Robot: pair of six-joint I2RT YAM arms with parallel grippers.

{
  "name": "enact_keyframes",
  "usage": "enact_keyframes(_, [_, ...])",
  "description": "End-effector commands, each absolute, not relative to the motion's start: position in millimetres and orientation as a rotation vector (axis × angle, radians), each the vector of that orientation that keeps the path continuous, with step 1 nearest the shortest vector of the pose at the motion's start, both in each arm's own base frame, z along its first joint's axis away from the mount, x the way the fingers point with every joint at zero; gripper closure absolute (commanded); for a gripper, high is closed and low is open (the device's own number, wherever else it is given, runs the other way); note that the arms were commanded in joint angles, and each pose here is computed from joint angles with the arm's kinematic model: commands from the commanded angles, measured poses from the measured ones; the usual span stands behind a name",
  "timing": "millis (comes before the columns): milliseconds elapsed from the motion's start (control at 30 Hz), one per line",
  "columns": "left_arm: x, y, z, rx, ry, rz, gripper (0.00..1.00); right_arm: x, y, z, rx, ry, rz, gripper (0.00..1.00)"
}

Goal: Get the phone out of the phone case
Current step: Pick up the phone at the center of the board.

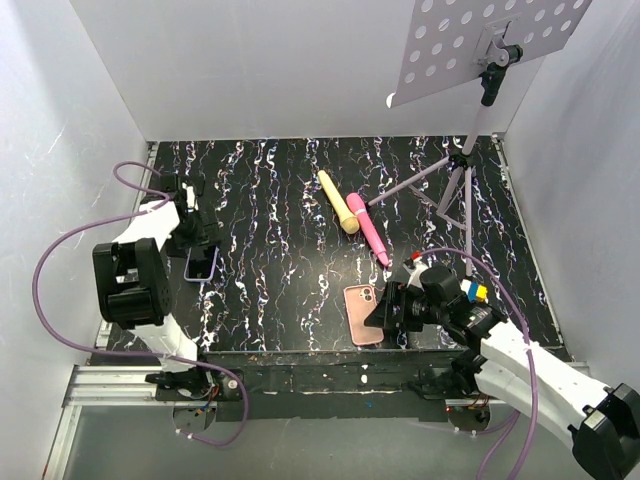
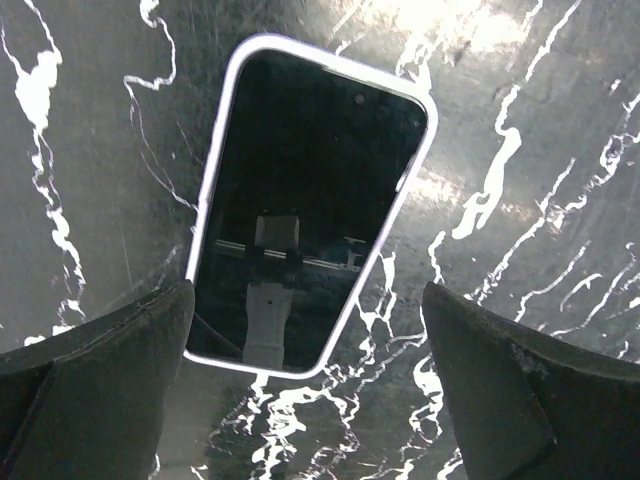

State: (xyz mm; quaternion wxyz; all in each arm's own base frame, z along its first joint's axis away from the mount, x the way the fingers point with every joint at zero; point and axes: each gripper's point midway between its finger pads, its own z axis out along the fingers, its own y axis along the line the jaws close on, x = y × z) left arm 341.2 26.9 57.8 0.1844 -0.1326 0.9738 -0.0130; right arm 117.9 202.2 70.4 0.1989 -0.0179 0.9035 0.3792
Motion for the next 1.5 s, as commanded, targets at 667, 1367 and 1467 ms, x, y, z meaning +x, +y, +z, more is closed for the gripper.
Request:
enact_keyframes(667, [366.2, 33.2, 24.5, -0.089, 2.879, -0.101, 0.02, 117.3, 208.1, 123.8, -0.278, 2.334, 1.135, 0.15])
enact_keyframes(1367, [349.3, 0.5, 18.6, 0.055, 2.92, 0.103, 0.86, 123.7, 197.3, 122.4, -0.178, 2.39, 1.037, 0.16])
enact_keyframes(1467, [349.5, -11.0, 30.5, 0.018, 2.875, 0.062, 0.95, 129.0, 196.8, 128.8, -0.169, 2.386, 1.013, 0.16])
